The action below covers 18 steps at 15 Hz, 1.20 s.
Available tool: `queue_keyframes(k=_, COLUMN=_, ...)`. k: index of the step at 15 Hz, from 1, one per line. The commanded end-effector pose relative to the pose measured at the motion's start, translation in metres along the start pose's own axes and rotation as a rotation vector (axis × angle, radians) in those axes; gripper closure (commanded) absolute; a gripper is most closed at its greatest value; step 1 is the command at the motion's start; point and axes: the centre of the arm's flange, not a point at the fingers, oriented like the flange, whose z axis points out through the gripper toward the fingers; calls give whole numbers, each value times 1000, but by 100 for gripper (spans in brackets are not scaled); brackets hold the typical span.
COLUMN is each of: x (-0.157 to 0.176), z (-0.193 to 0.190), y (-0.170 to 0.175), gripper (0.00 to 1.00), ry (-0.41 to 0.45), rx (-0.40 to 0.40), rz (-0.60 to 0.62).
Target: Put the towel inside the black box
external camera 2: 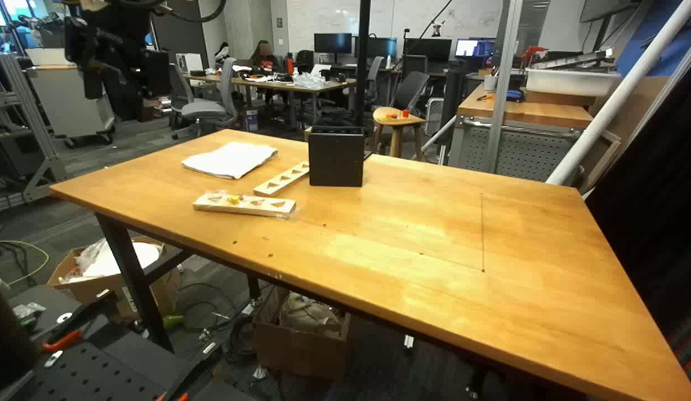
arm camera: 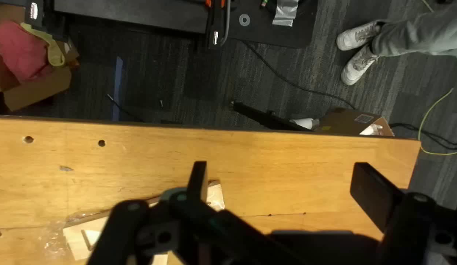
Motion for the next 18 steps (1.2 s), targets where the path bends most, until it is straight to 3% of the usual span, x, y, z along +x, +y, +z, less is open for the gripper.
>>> queue_keyframes(k=1, x=0, z=-1, y=0, gripper=0, ry=2, rx=0, rz=0)
queue_keyframes(k=15, x=0, z=-2, y=-1, gripper=0, ry=6, rx=0, rz=-2)
queue_keyframes(k=18, x=24, z=1, y=-20, gripper=0, ry=-10, rx=-42, rz=-35)
